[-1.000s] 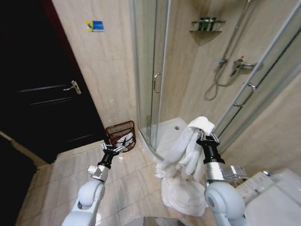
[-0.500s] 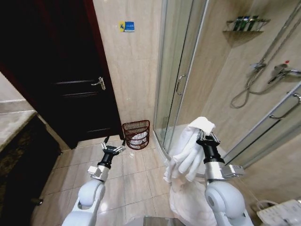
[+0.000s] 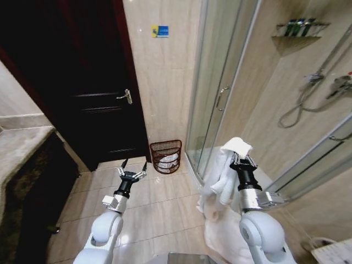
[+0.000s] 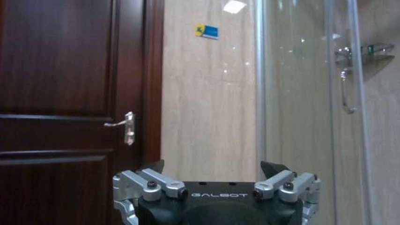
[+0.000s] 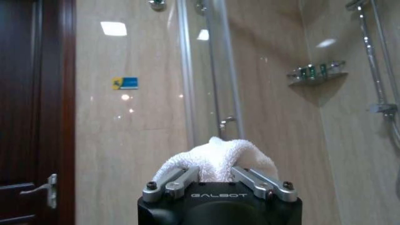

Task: Discard the used towel into the hamper.

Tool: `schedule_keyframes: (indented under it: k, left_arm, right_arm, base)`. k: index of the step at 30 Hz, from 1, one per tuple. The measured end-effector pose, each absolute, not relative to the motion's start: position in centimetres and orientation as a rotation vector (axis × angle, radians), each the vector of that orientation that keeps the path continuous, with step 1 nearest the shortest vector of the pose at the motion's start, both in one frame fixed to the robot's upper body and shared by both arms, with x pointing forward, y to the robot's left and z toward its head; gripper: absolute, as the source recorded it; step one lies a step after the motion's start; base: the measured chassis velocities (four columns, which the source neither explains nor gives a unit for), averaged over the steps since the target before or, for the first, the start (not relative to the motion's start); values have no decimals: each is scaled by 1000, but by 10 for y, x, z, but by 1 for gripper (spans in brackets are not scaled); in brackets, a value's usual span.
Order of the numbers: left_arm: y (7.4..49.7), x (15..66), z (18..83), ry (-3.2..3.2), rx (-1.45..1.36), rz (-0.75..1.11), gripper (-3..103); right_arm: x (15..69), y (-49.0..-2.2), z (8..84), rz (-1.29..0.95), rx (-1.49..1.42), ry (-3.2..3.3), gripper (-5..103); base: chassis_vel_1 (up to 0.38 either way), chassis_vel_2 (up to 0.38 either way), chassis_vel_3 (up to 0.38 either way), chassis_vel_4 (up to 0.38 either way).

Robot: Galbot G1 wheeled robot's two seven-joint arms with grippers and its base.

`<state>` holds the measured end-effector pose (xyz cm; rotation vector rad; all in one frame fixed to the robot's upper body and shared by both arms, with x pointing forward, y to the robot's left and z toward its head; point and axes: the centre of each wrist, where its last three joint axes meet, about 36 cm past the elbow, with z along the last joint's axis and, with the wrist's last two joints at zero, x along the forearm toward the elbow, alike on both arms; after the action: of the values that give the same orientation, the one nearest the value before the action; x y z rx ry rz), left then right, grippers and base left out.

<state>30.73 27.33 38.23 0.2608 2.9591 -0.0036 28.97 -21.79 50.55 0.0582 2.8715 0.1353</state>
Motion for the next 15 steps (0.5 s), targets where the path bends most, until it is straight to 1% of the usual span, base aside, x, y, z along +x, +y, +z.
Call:
schedule_keyframes:
  k: [7,9,11,13,15]
  left_arm:
    - [273,306,381,2959,261,-4,100]
    - [273,306,381,2960,260,-3,100]
    - [273,306,380,2961,260,-1,100]
    - [273,306,380,2961,259,-1,100]
    - [272,306,380,2961,258,-3,100]
  right_arm:
    - [290,-217,504,131,56,2868,8]
    - [290,-217,502,97,40,2867,8]
    - [289,-217,501,84,33,2866,8]
    - [289,-215,499,79,29,2863,8]
    - [290,-215,498,77,32,2864,8]
  base:
    - [251,282,-264,-242]
    - [221,228,-213,-198]
    - [157,182,-162,-133]
    - [116,16,-28,-84]
    - [0,0,0,0]
